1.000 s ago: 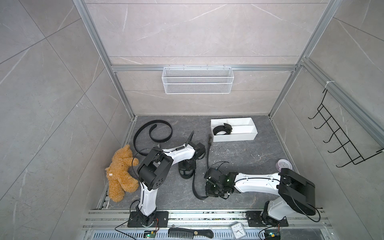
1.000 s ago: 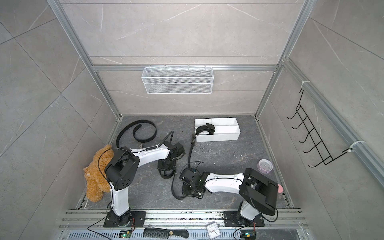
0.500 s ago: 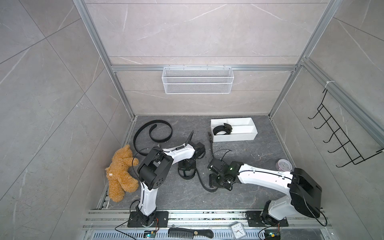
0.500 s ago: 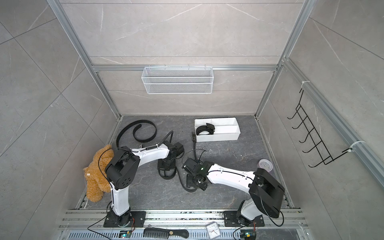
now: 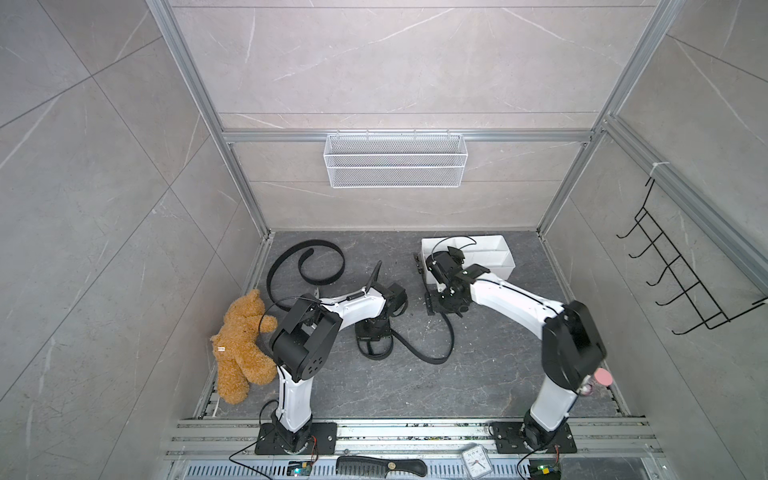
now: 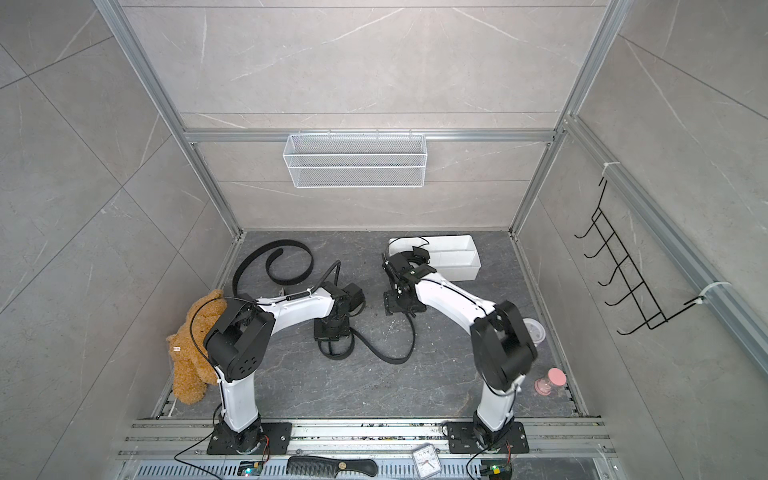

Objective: Place the belts into the storage roll
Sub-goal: Roll the belt at the center of the board.

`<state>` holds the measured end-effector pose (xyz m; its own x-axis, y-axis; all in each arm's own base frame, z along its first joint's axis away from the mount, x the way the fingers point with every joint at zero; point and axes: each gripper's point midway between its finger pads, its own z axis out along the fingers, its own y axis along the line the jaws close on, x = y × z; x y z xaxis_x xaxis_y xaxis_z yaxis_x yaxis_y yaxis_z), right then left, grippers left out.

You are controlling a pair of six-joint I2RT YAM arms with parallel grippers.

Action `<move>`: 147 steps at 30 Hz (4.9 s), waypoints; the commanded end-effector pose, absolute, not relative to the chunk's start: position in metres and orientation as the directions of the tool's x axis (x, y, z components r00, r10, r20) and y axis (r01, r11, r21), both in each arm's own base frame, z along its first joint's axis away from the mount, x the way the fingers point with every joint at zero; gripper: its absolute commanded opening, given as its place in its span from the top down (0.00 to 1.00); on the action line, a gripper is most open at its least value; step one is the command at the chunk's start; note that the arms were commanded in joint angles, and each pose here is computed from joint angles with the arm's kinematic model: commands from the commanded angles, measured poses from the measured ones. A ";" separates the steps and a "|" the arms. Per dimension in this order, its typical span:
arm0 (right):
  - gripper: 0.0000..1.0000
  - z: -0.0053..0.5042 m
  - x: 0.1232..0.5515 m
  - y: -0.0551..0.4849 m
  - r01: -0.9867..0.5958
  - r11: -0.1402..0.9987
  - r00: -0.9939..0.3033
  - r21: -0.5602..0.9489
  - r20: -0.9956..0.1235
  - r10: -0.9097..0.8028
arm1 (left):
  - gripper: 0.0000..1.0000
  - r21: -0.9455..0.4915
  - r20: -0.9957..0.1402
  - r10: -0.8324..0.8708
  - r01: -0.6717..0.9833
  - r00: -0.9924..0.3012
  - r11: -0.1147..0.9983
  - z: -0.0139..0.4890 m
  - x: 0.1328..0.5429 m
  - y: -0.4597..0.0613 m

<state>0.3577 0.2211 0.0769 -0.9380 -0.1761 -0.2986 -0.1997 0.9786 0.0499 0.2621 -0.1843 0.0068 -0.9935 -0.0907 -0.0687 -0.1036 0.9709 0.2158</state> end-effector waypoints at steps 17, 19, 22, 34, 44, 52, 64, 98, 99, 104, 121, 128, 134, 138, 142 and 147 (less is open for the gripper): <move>1.00 0.020 0.311 0.172 -0.209 0.978 -0.966 -0.018 -0.151 -0.209 | 1.00 0.006 -0.064 -0.247 -0.248 -0.967 0.969 -0.078 0.282 -0.208; 1.00 0.017 0.279 0.165 -0.172 0.985 -0.978 0.025 -0.128 -0.168 | 1.00 0.008 -0.056 -0.255 -0.256 -0.965 0.967 -0.080 0.281 -0.206; 1.00 0.012 0.240 0.150 -0.093 0.994 -0.991 0.054 -0.105 -0.087 | 1.00 0.005 -0.054 -0.256 -0.257 -0.965 0.967 -0.081 0.282 -0.207; 1.00 0.002 0.161 0.182 0.125 0.953 -0.991 0.277 -0.002 0.130 | 1.00 -0.069 -0.124 -0.307 -0.300 -0.944 0.951 -0.077 0.323 -0.236; 1.00 0.014 0.125 0.251 0.101 0.918 -0.994 0.384 0.012 0.105 | 1.00 -0.106 -0.160 -0.304 -0.290 -0.939 0.951 -0.060 0.343 -0.257; 1.00 0.027 0.148 0.214 0.087 0.958 -0.990 0.272 -0.085 0.114 | 1.00 0.008 -0.246 -0.337 -0.349 -0.909 0.937 -0.048 0.328 -0.220; 1.00 0.036 0.161 0.153 0.188 0.943 -0.971 0.276 -0.095 0.221 | 1.00 -0.026 -0.423 -0.434 -0.468 -0.795 0.883 -0.001 0.332 -0.217; 1.00 0.036 0.165 0.123 0.275 0.933 -0.926 0.231 -0.196 0.322 | 1.00 -0.080 -0.205 -0.239 -0.227 -0.949 0.971 0.010 0.373 -0.296; 1.00 0.038 0.169 0.120 0.275 0.939 -0.923 0.208 -0.215 0.319 | 1.00 -0.081 -0.209 -0.221 -0.208 -0.953 0.975 0.016 0.369 -0.293; 1.00 0.042 0.188 0.119 0.295 0.936 -0.907 0.190 -0.251 0.337 | 1.00 -0.026 -0.147 -0.090 -0.087 -0.985 0.996 0.025 0.343 -0.279; 0.87 0.028 0.153 0.252 0.100 0.897 -0.982 0.431 -0.101 0.158 | 1.00 -0.039 -0.163 -0.144 -0.140 -0.976 0.989 -0.013 0.356 -0.290; 0.59 0.031 0.148 0.280 -0.034 0.915 -0.996 0.402 -0.087 0.001 | 1.00 -0.051 -0.142 -0.143 -0.137 -0.979 0.989 -0.024 0.348 -0.288; 0.33 0.064 0.139 0.237 -0.120 0.962 -0.988 0.245 -0.122 -0.093 | 1.00 -0.061 -0.126 -0.137 -0.130 -0.983 0.990 -0.032 0.345 -0.290; 0.26 0.093 0.136 0.228 -0.172 0.958 -0.979 0.229 -0.146 -0.141 | 1.00 -0.075 -0.125 -0.135 -0.126 -0.983 0.989 -0.032 0.345 -0.291; 0.17 0.114 0.158 0.229 -0.179 0.957 -0.968 0.230 -0.214 -0.130 | 1.00 -0.088 -0.127 -0.132 -0.121 -0.983 0.989 -0.032 0.344 -0.293; 0.17 0.102 0.230 0.234 -0.075 0.929 -0.959 0.362 -0.280 0.031 | 1.00 -0.107 -0.124 -0.134 -0.121 -0.983 0.987 -0.033 0.342 -0.294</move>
